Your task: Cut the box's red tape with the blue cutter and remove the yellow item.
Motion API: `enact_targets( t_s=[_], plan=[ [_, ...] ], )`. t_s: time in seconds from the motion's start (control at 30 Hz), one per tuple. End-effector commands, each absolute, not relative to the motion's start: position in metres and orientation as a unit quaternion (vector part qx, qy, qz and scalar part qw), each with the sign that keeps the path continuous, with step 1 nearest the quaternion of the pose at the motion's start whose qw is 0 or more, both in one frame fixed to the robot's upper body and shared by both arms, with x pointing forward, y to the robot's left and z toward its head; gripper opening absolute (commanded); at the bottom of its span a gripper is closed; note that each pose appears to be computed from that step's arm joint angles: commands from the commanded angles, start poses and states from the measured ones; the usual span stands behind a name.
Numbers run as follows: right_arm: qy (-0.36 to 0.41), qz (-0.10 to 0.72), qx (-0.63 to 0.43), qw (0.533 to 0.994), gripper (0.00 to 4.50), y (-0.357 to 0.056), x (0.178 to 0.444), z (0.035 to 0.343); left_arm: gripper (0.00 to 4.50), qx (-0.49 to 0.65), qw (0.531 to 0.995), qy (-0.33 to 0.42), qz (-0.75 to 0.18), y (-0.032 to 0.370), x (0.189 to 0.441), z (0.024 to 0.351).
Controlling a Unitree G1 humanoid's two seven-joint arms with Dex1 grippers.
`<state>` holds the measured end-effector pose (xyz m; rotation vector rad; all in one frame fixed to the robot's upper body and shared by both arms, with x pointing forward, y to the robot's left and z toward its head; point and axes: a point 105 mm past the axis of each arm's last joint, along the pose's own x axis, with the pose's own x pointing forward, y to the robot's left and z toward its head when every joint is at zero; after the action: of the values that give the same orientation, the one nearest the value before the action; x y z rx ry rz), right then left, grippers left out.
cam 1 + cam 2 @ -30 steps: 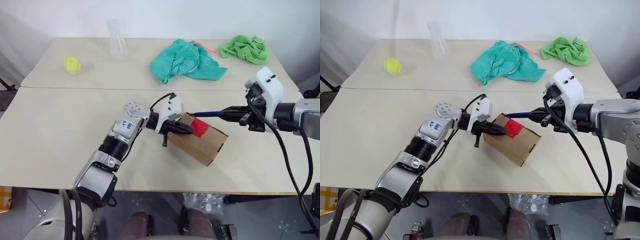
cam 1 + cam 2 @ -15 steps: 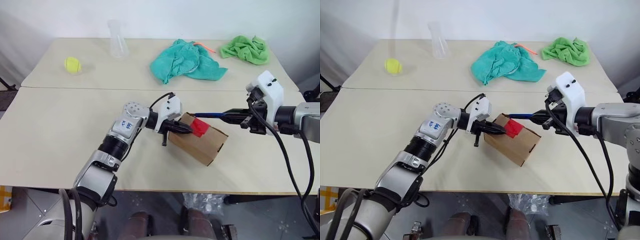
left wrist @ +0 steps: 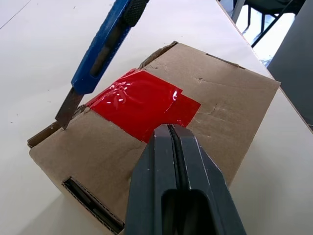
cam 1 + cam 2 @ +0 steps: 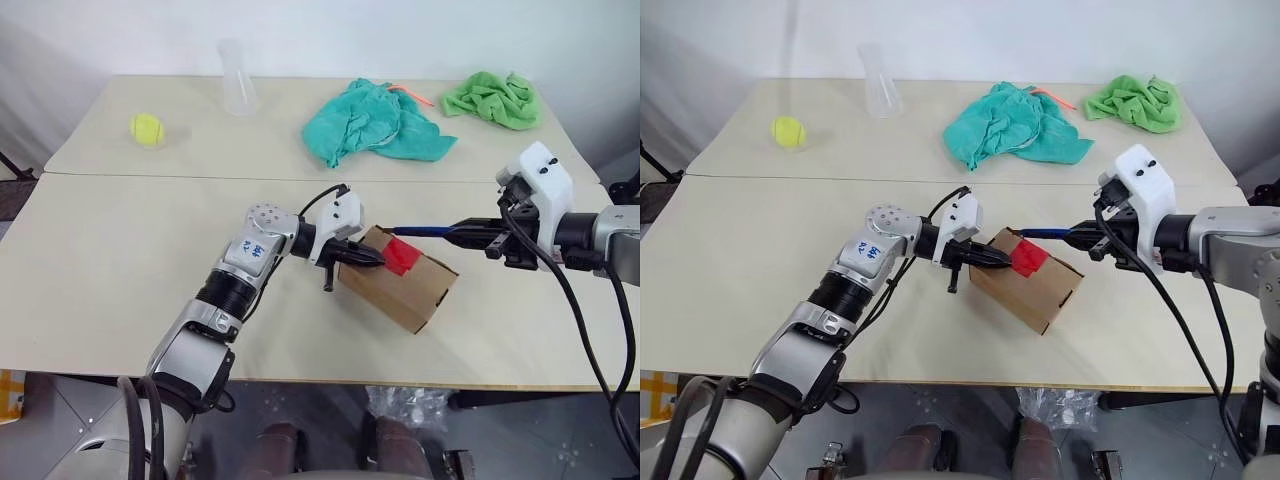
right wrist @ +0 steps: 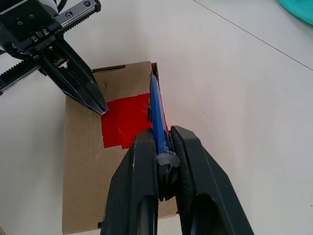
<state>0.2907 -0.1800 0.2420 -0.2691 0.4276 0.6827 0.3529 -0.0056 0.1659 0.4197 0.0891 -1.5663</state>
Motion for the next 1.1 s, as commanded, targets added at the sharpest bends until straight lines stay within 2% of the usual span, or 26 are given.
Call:
enact_targets(
  t_s=[0.03,0.33,0.67,1.1],
  plan=[
    [0.213,0.3,-0.136,0.92,0.14,-0.193,0.295,0.243,0.0,0.197,0.688,0.039,-0.698,-0.005,0.355,0.169],
    [0.204,0.3,-0.134,0.922,0.14,-0.192,0.297,0.245,0.0,0.197,0.685,0.038,-0.701,-0.005,0.354,0.168],
    [0.17,0.332,-0.132,0.918,0.14,-0.171,0.294,0.263,0.0,0.196,0.687,0.039,-0.699,-0.005,0.355,0.168],
    [0.181,0.334,-0.124,0.917,0.14,-0.168,0.291,0.254,0.0,0.201,0.684,0.042,-0.7,-0.002,0.355,0.168]
  ],
)
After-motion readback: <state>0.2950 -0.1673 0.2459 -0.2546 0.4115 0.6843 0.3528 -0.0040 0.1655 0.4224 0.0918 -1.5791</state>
